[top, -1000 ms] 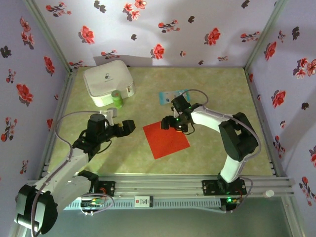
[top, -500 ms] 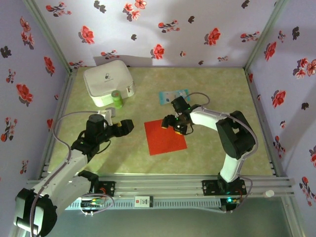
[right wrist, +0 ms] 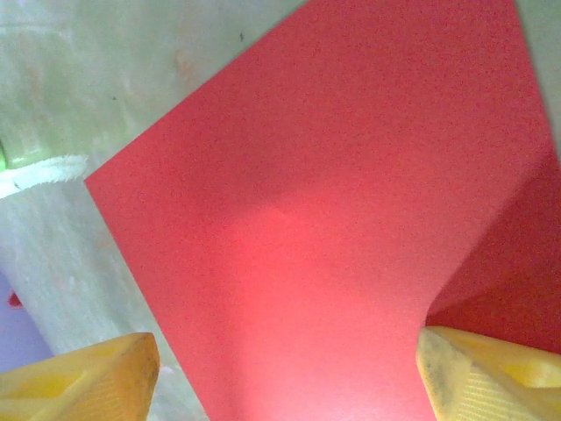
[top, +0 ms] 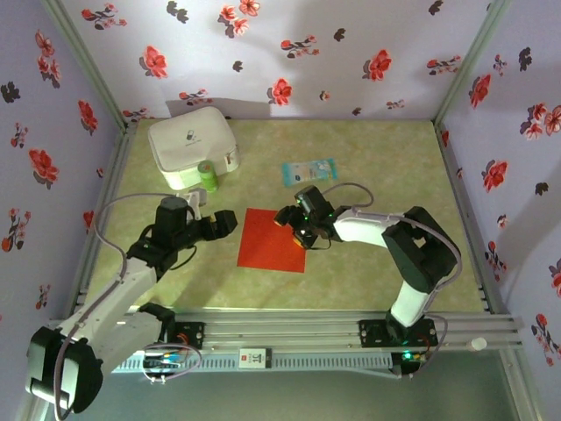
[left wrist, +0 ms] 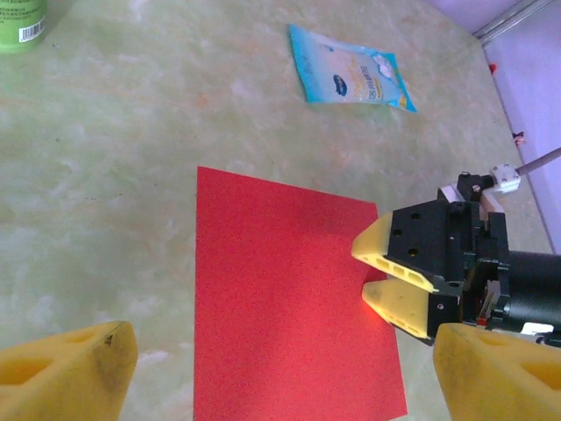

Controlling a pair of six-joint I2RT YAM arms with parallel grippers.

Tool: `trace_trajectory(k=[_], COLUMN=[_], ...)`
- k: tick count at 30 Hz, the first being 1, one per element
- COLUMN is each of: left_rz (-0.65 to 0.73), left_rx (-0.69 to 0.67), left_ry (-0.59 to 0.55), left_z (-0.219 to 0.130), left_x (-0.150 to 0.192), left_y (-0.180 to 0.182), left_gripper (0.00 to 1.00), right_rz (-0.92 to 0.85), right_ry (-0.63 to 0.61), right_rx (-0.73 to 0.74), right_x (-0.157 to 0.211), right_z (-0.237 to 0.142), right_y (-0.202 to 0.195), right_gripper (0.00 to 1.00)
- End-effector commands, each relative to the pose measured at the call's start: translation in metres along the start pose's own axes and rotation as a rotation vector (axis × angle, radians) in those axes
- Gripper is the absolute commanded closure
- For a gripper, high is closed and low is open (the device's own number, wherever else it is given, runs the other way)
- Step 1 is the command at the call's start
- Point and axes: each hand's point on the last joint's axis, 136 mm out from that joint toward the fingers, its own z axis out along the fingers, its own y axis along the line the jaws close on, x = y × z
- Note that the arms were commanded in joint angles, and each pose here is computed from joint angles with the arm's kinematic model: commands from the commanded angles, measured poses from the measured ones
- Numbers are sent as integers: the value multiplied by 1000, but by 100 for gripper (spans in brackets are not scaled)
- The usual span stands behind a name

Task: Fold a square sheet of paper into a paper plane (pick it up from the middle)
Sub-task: Move the square sheet of paper to the center of the table, then first fold the square sheet of paper in half at the center of the table.

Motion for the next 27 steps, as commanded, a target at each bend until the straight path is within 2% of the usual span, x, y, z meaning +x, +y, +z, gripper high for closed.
trace_trajectory(k=[1,5,9,13,16,20,25,27], left_rz=[37,70,160,256,266,270,234,227], left_rx=[-20,-149,-265,-293,-304,-355,-440,-462], left_ry=[39,99,213,330,377,435,492,522], left_z=[-4,4,22,53,76,104,123,126], left_x=[-3,3,13,31,40,54,67,72], left_y=[-10,-6,-14,-37,-50,-61,-54,-51], left_gripper=[15,22,25,25,29,34,34,34], right_rz=[-37,-94,-110,-68,-75,-224,-275,-308], right_ry=[7,-116,-303,-389,-405,-364,-327,-321], right_rx=[23,5,55,75,45,-41,-17,-49], right_x=[8,-7,-30,-50,-61,-58,-53,-50], right_z=[-11,-44,-79,-109,-124,-127,-130,-131], right_y=[-10,-4,-31,-69,-88,-83,-85,-79], right_gripper=[20,18,16,14,12,9,1,1])
